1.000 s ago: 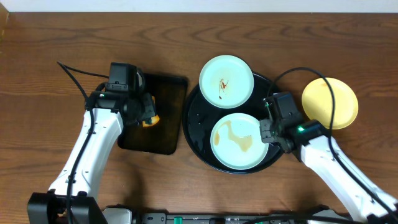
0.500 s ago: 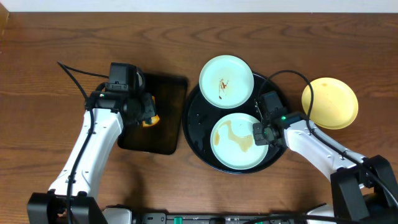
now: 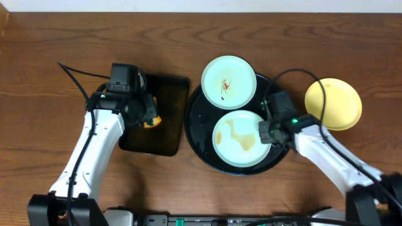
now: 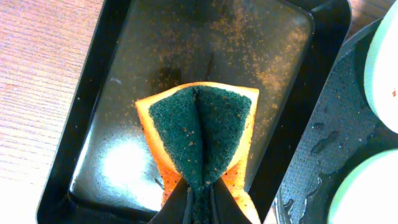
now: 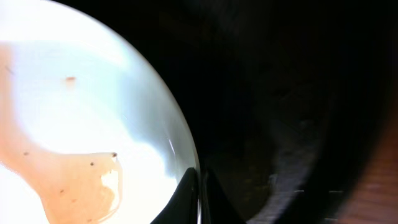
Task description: Clean dirty plates on tray and stack at the side
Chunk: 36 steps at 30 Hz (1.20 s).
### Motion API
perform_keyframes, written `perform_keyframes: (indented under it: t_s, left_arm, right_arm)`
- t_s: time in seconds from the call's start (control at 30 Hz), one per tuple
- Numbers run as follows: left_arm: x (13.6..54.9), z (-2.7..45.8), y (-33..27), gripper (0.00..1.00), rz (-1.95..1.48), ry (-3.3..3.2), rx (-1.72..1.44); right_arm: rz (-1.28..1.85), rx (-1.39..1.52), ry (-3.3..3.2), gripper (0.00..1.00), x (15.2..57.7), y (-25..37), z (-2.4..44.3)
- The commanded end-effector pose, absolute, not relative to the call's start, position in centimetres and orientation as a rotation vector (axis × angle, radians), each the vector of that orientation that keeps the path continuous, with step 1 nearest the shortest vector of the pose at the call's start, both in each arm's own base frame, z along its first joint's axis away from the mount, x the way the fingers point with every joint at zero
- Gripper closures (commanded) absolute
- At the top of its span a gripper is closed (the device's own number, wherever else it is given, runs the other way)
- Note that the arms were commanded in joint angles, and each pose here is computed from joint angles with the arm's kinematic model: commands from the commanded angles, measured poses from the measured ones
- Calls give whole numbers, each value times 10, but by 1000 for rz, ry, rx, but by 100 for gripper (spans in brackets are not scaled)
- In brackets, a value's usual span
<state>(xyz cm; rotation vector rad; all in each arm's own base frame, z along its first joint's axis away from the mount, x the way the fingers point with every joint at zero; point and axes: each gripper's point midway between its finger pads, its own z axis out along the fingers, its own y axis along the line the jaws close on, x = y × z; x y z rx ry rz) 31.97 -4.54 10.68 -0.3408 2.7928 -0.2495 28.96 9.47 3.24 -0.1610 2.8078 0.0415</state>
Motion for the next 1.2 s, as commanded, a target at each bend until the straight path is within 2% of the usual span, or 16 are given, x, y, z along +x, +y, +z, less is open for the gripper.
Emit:
perform_keyframes:
  t_s: [0.0, 0.37, 0.47, 0.5, 0.7, 0.8, 1.0, 1.17]
  left_arm:
    - [317, 104, -45, 92, -261, 2802, -324]
    - [317, 104, -45, 92, -260, 2802, -324]
    - [317, 104, -45, 92, -260, 2802, -324]
    - [317, 104, -45, 92, -260, 2802, -324]
    - [317, 104, -45, 92, -260, 2802, -324]
    - [317, 104, -45, 92, -260, 2802, -323]
    - [317, 104, -45, 92, -260, 2802, -324]
    - [317, 104, -45, 92, -260, 2802, -324]
  right_arm:
    - [23, -262, 2699, 99, 300, 90, 60]
    - [-103, -367, 2563, 99, 308, 76, 94]
    - [-80, -292, 2593, 99, 304, 75, 90]
    - [-60, -242, 2609, 96, 302, 74, 89]
    - [222, -88, 2681, 81, 304, 80, 76]
    - [376, -46, 2699, 69, 306, 76, 71]
    - [664, -2, 2758, 69, 299, 81, 53]
    - [742, 5, 2833, 72, 291, 87, 31]
